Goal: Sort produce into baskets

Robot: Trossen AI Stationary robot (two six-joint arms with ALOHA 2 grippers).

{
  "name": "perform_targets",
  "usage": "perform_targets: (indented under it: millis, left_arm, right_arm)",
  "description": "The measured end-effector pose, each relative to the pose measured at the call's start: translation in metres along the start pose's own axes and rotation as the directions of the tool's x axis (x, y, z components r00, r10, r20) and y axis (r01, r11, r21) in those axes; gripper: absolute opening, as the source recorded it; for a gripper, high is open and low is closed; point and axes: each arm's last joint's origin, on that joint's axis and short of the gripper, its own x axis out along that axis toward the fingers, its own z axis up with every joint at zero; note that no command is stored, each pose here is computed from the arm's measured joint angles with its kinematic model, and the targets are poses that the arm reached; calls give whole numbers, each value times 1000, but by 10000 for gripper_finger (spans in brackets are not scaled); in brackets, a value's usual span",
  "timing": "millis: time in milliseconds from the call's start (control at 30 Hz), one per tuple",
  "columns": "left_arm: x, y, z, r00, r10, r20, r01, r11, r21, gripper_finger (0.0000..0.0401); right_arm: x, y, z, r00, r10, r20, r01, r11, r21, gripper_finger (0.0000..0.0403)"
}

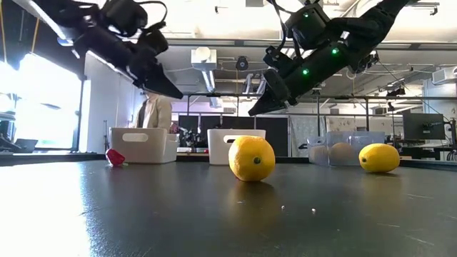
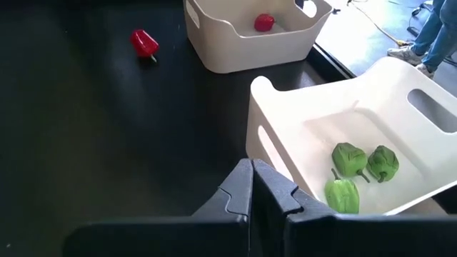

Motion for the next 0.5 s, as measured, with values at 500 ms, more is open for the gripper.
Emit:
perform_targets:
  millis: [500]
  left_arm:
    - [-8,-62,-43,949,-223,225,190,969,160,3]
  right_arm:
    - [-3,12,-8,994,77,-76,-76,997,8,0]
